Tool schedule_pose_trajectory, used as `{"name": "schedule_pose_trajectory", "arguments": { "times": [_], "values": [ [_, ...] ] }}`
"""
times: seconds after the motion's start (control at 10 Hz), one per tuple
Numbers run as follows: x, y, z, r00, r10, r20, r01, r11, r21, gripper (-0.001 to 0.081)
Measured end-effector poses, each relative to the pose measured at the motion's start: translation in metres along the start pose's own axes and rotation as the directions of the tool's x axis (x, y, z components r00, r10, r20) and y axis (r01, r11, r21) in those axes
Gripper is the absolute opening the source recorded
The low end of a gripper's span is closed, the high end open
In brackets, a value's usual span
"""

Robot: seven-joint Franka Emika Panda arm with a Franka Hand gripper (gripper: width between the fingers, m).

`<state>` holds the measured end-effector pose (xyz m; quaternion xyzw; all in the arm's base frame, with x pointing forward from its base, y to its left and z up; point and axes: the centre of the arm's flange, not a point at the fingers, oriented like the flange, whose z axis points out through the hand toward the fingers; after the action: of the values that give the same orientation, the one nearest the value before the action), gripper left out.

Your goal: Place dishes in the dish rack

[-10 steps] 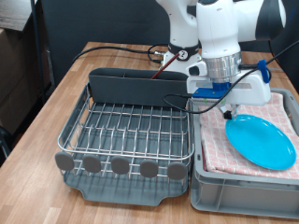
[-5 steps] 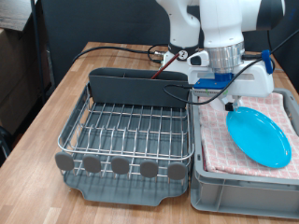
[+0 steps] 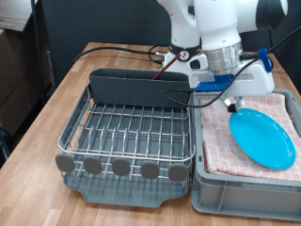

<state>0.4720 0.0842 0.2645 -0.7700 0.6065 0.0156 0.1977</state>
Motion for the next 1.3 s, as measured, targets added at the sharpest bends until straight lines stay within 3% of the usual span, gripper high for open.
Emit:
{"name": "schedule_pose_trajectory", "arguments": {
  "times": [0.4,0.5,0.6,0.8,0.9,1.0,1.3],
  "values": [
    [0.007,0.01,0.021,1.0,-0.001,-0.006,0.001,1.0,-0.023,0.0013],
    [0.008,0.011,0.024,1.0,-0.002,-0.011,0.002,1.0,-0.028,0.0201],
    [0.008,0.012,0.027,1.0,-0.003,-0.013,0.003,0.999,-0.033,0.0201],
    [0.008,0.013,0.031,1.0,-0.007,-0.014,0.007,0.999,-0.039,0.0523],
    [0.008,0.013,0.033,1.0,-0.012,-0.014,0.012,0.999,-0.04,0.0523],
    [0.008,0.013,0.035,1.0,-0.014,-0.013,0.014,0.999,-0.039,0.0718],
    [0.005,0.01,0.039,0.999,-0.039,-0.004,0.039,0.999,-0.007,0.0785]
  ]
}}
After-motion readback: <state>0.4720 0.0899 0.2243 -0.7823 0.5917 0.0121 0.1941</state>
